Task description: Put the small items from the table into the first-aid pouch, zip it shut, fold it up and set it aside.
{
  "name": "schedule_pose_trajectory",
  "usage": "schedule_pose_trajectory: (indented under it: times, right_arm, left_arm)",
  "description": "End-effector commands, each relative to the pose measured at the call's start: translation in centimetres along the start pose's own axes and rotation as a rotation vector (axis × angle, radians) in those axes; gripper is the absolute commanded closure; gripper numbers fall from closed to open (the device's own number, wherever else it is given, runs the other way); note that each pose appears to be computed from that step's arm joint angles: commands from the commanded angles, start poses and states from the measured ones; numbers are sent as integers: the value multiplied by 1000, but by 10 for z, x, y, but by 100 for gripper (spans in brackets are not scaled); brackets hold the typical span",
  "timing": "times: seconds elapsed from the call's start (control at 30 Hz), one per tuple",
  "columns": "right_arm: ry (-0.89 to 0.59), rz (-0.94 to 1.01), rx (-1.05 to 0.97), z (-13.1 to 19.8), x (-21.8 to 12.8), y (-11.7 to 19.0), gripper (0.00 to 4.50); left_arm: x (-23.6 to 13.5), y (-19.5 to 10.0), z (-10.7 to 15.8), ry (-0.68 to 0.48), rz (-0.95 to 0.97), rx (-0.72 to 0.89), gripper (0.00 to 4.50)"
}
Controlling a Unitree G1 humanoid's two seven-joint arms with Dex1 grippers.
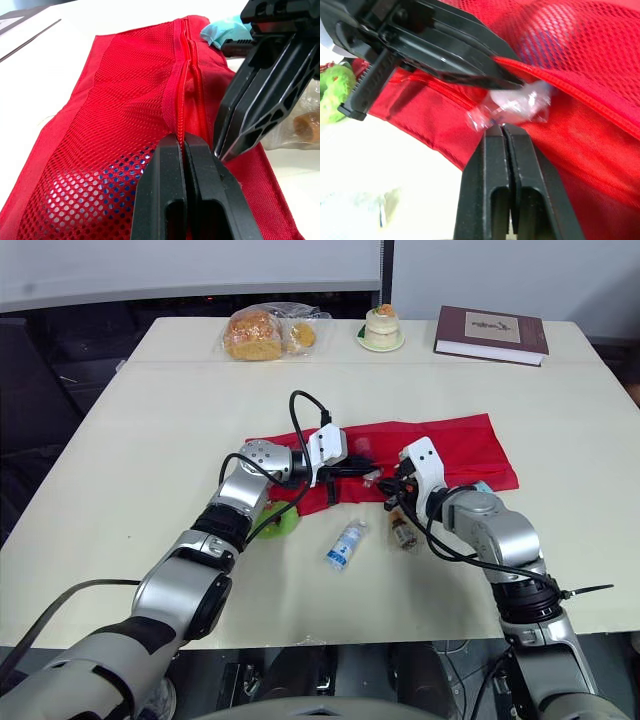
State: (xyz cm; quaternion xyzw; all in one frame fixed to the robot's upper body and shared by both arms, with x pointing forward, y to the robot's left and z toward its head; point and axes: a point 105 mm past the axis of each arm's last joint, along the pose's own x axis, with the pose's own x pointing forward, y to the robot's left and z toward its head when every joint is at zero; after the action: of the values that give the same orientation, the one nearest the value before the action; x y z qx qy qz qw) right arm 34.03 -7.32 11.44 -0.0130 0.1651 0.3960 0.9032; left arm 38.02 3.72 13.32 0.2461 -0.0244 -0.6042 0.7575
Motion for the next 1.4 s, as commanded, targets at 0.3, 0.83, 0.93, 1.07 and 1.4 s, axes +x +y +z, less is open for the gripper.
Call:
schedule_pose_trajectory:
  times: [0.3, 0.83, 0.93, 1.07, 1.4]
  right_arm:
    - [-98, -69, -48, 24, 29, -8, 448]
    - [-149, 32, -168, 22, -13, 9, 448]
    - [-250, 139, -219, 31, -45, 27, 448]
    - [-288, 178, -283, 27, -85, 30, 448]
    - [-352, 190, -352, 51, -186, 11, 115]
  left_arm:
    - [1, -2, 11, -35, -11, 39, 450]
    - [-2, 2, 6, -23, 19, 28, 450]
    - [-4, 4, 4, -16, 35, 25, 450]
    - [-6, 8, 2, -9, 54, 23, 450]
    - [-21, 15, -7, 25, 81, 18, 450]
